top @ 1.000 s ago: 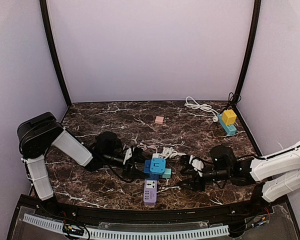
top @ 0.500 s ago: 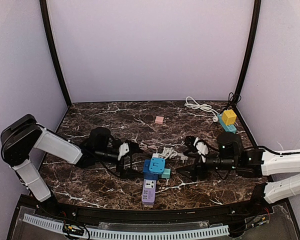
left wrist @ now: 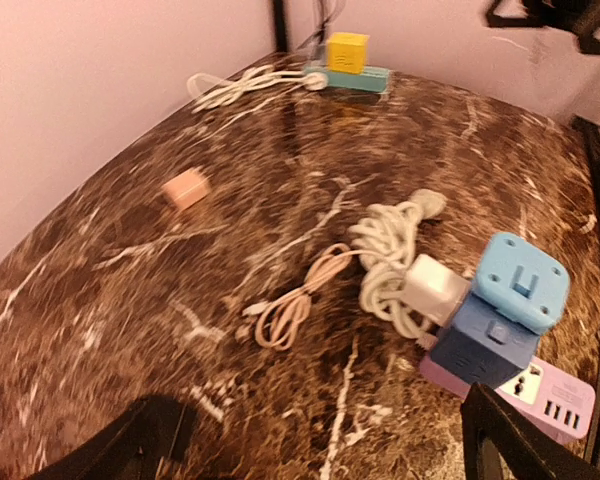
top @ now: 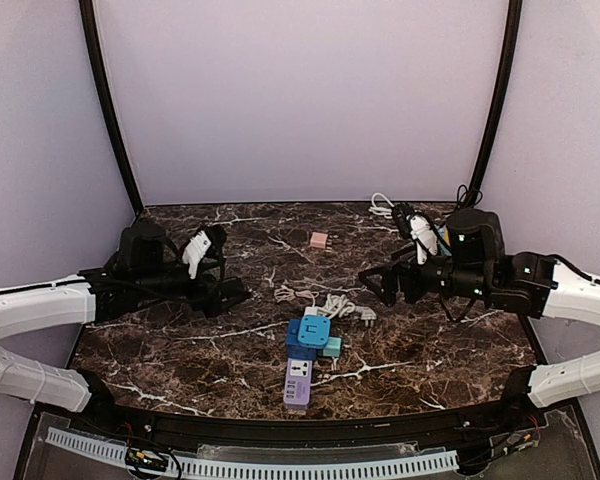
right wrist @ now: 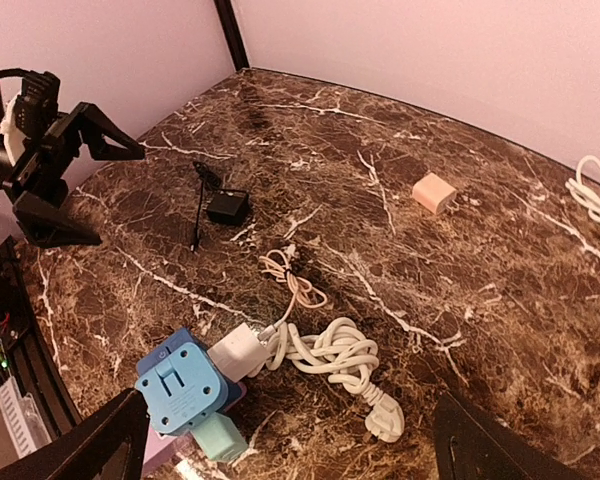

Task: Insert the plug
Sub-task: Pick up the plug from the center of the board.

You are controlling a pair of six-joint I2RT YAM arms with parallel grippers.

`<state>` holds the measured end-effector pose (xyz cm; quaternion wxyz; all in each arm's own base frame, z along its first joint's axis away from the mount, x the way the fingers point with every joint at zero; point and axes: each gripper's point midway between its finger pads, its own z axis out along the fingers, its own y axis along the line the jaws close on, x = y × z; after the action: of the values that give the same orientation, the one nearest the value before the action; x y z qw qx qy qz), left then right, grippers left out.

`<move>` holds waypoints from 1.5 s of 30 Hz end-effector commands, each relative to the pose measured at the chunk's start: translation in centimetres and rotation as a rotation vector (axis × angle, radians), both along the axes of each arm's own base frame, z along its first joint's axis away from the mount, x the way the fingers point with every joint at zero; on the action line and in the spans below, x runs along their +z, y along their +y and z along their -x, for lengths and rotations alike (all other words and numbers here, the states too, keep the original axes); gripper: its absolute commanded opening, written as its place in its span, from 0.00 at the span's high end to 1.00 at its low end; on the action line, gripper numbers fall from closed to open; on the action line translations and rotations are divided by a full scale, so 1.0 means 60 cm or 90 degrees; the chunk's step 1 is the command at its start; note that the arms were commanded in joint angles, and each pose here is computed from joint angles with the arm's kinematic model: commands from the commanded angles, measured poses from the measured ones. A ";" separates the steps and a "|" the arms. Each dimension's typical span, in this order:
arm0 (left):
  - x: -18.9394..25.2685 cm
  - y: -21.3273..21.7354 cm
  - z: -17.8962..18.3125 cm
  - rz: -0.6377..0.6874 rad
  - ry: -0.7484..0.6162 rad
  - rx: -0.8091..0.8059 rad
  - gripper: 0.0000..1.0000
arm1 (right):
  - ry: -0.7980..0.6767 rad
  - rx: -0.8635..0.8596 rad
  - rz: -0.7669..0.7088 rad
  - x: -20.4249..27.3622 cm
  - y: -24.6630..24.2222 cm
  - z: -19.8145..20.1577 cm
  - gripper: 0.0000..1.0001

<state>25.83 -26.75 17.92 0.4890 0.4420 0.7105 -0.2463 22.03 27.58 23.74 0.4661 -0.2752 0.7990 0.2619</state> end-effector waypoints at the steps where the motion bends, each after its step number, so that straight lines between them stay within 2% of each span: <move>1: -0.033 0.129 -0.044 -0.014 0.178 0.268 0.03 | 0.094 -0.051 -0.032 0.001 -0.020 -0.015 0.01; 5: -0.048 0.199 -0.046 -0.035 0.216 0.364 0.06 | 0.122 -0.073 -0.060 0.025 -0.030 -0.020 0.01; 8: -0.058 0.227 -0.040 -0.038 0.232 0.386 0.08 | 0.120 -0.121 -0.084 0.032 -0.056 -0.025 0.01; 11: -0.049 0.244 -0.040 -0.014 0.224 0.404 0.10 | 0.127 -0.134 -0.101 0.035 -0.072 -0.031 0.01; 14: -0.033 0.244 -0.046 0.044 0.221 0.408 0.10 | 0.138 -0.119 -0.104 0.041 -0.071 -0.043 0.01; 18: -0.057 0.232 -0.045 0.082 0.250 0.391 0.12 | 0.157 -0.144 -0.065 0.023 -0.072 -0.103 0.01; 22: -0.108 0.222 -0.046 0.068 0.307 0.384 0.14 | 0.190 -0.202 -0.017 -0.015 -0.073 -0.182 0.01; 28: -0.105 0.172 -0.076 0.046 0.313 0.273 0.14 | 0.296 -0.262 -0.006 -0.073 -0.064 -0.246 0.01; 33: -0.121 0.142 -0.091 -0.033 0.302 0.172 0.11 | 0.388 -0.289 -0.004 -0.109 -0.041 -0.270 0.01; 36: -0.125 0.127 -0.118 -0.072 0.269 0.127 0.10 | 0.413 -0.294 -0.003 -0.111 -0.025 -0.290 0.02; 38: -0.132 0.117 -0.133 -0.127 0.229 0.072 0.10 | 0.421 -0.289 -0.002 -0.104 -0.014 -0.302 0.02; 39: -0.154 0.116 -0.128 -0.149 0.255 0.054 0.10 | 0.421 -0.284 0.001 -0.101 -0.009 -0.307 0.02; 42: -0.159 0.104 -0.146 -0.192 0.221 -0.013 0.13 | 0.423 -0.296 0.010 -0.110 -0.011 -0.313 0.02; 45: -0.181 0.105 -0.162 -0.226 0.224 -0.024 0.17 | 0.447 -0.317 -0.011 -0.111 -0.013 -0.309 0.02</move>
<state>36.51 -20.40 8.59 0.3057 0.4122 0.8314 -0.2134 41.05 27.22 17.26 0.2394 0.0045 0.9444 0.2252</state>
